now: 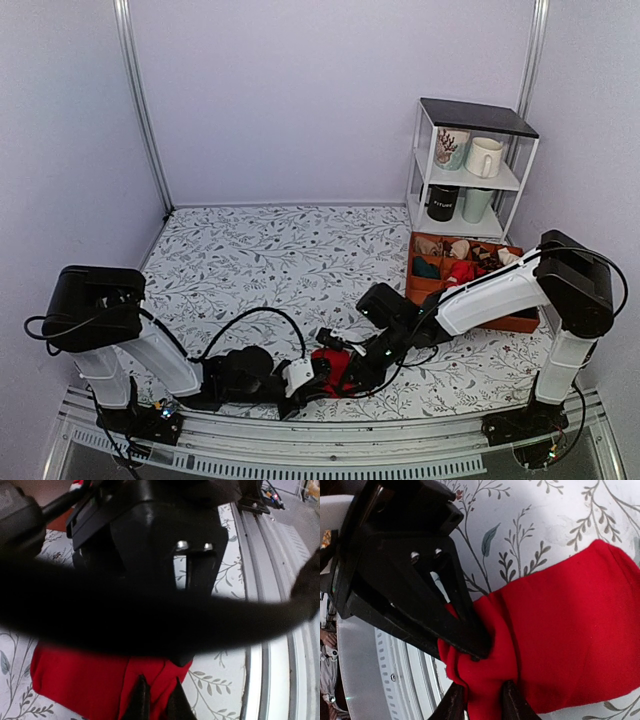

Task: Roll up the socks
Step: Roll the sock at the center of the board.

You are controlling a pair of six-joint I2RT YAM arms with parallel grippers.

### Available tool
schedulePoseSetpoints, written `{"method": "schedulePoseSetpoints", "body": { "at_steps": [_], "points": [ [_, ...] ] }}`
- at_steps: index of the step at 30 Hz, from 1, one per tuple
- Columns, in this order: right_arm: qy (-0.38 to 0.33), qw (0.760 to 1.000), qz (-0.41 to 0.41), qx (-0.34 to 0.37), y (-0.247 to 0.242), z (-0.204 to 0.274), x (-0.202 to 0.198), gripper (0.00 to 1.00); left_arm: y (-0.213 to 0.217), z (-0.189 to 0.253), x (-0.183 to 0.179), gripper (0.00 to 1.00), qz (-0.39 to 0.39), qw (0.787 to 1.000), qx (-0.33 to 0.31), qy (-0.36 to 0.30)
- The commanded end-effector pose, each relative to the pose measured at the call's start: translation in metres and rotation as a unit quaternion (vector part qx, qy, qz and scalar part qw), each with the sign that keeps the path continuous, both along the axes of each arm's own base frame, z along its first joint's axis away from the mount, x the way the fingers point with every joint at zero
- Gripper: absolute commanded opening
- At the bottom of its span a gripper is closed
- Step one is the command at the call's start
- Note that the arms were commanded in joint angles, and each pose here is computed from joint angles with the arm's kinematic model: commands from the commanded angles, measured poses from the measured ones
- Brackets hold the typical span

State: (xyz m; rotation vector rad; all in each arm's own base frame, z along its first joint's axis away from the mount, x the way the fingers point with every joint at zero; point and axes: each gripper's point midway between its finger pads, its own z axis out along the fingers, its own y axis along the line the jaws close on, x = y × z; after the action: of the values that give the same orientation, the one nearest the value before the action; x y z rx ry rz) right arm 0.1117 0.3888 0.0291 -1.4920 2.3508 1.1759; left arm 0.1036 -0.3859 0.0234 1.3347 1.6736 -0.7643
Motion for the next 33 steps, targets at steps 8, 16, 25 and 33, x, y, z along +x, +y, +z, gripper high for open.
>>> {"method": "schedulePoseSetpoints", "body": {
  "at_steps": [8,16,25,33],
  "points": [
    [-0.226,0.96,-0.068,0.153,-0.017,0.07,0.03,0.45,0.051,-0.069,-0.018,0.0,0.055,0.962,0.11,0.243],
    [-0.319,0.93,0.009,0.184,-0.014,0.061,0.011,0.52,0.067,-0.093,-0.025,0.0,0.079,0.928,0.121,0.343],
    [-0.312,0.938,0.016,0.147,0.003,0.032,0.011,0.52,0.076,-0.104,-0.029,0.0,0.083,0.92,0.134,0.358],
    [-0.282,0.952,0.015,0.114,-0.004,0.012,0.007,0.39,0.077,-0.105,-0.028,0.0,0.081,0.921,0.134,0.357]
  ]
}}
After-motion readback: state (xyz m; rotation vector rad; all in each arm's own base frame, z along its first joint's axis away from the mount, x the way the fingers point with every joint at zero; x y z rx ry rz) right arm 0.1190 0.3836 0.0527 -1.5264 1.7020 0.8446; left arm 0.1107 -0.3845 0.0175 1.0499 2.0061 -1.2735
